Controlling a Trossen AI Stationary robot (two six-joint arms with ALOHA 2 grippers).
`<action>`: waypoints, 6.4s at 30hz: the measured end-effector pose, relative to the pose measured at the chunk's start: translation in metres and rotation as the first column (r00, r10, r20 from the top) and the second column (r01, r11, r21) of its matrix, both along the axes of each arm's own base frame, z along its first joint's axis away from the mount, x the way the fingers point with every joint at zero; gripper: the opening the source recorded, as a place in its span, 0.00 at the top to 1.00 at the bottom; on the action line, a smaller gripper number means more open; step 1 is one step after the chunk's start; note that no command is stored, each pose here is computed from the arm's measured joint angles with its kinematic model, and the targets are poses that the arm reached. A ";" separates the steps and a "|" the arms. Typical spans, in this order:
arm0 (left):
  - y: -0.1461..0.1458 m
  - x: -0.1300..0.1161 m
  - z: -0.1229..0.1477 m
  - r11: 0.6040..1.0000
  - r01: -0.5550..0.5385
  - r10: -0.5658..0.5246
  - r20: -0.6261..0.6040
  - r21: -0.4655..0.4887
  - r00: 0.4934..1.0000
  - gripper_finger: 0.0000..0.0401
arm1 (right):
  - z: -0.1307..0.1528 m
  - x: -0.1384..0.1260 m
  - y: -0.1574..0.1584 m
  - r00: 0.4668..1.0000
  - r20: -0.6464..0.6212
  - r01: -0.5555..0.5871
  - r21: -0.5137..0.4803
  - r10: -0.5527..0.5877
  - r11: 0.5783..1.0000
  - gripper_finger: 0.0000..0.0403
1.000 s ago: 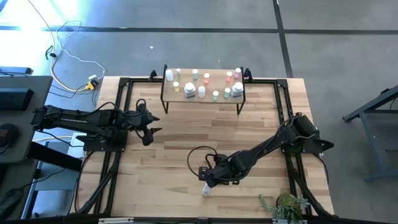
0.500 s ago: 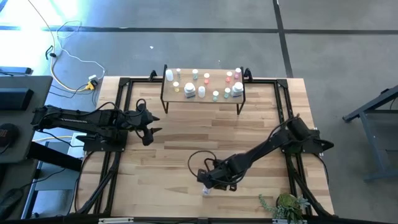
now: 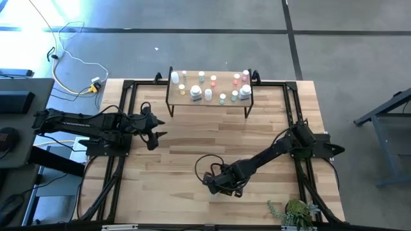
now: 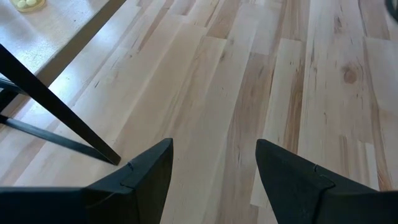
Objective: Pick and place medicine bottles onto shelf by color
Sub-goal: Put the transparent pill bottle on the shelf
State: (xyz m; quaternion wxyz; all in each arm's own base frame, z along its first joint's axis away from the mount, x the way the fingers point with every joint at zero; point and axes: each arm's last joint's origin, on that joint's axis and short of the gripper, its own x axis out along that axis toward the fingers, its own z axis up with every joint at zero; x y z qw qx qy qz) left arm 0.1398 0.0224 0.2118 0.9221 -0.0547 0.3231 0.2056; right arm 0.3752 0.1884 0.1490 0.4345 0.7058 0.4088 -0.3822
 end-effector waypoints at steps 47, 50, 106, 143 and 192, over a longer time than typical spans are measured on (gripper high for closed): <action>-0.018 0.013 0.020 0.778 0.477 -0.344 0.358 -0.409 0.868 0.45 | 0.074 0.083 -0.067 0.454 0.745 0.277 -0.640 0.489 0.717 0.68; -0.018 0.015 0.024 0.760 0.508 -0.351 0.403 -0.405 0.845 0.45 | 0.080 0.086 -0.073 0.427 0.742 0.314 -0.658 0.517 0.685 0.68; 0.005 0.043 0.099 0.830 0.544 -0.523 0.169 -0.121 0.836 0.45 | 0.176 0.089 -0.111 0.398 -0.029 -0.456 -0.874 0.917 0.170 0.68; 0.002 0.083 0.091 0.767 0.626 -0.600 0.187 -0.142 0.778 0.63 | 0.173 0.086 -0.111 0.401 -0.025 -0.492 -0.850 0.916 0.191 0.68; 0.062 0.051 0.116 0.947 0.265 -0.201 -0.304 0.184 0.931 0.67 | 0.210 0.063 -0.184 0.664 -0.085 -0.396 -0.883 0.743 0.252 0.41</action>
